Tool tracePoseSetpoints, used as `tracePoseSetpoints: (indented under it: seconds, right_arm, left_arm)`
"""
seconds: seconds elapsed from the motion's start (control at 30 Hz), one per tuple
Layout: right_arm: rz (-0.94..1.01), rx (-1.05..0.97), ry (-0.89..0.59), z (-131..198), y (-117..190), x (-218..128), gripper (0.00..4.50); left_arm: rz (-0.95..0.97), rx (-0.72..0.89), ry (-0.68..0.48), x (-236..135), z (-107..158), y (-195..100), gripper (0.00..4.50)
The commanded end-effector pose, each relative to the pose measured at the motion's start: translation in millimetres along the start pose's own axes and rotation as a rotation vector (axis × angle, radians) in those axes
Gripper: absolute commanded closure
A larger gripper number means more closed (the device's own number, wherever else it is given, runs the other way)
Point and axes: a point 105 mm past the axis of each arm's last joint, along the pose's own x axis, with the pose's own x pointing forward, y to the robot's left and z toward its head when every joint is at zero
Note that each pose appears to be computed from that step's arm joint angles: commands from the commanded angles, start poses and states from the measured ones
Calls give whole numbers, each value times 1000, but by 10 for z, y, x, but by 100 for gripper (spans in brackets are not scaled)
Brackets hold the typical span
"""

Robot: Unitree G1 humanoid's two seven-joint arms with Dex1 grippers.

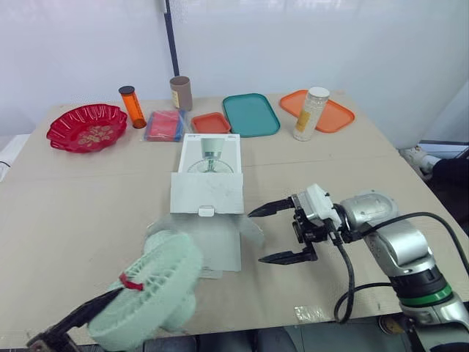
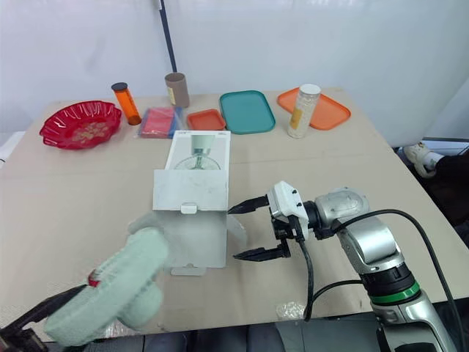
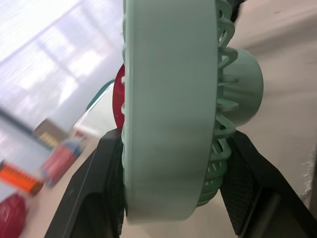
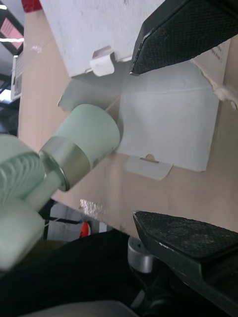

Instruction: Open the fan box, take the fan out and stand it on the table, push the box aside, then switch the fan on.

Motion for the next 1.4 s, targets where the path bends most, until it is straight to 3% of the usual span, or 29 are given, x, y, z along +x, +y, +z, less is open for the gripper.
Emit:
tracePoseSetpoints:
  seconds: [0.03, 0.23, 0.7, 1.0, 1.2, 1.4]
  right_arm:
    - [27, -27, -33, 117, -14, -14, 0]
    - [59, -28, -73, 186, -20, 23, 0]
    - [42, -29, -127, 233, -55, 17, 0]
    - [-22, -19, -310, 604, -218, -89, 0]
    - [-26, -25, -302, 613, -235, -75, 0]
    - [-13, -29, -293, 592, -237, -62, 0]
  left_arm:
    - [25, 2, 89, -117, -81, 34, 225]
    - [144, 58, 89, -33, -69, 353, 225]
    - [288, 58, 103, 219, 18, 752, 225]
    - [390, 101, 90, 355, 70, 1116, 225]
    - [371, 65, 100, 390, 91, 1101, 225]
    - [258, -100, 154, 357, 63, 846, 225]
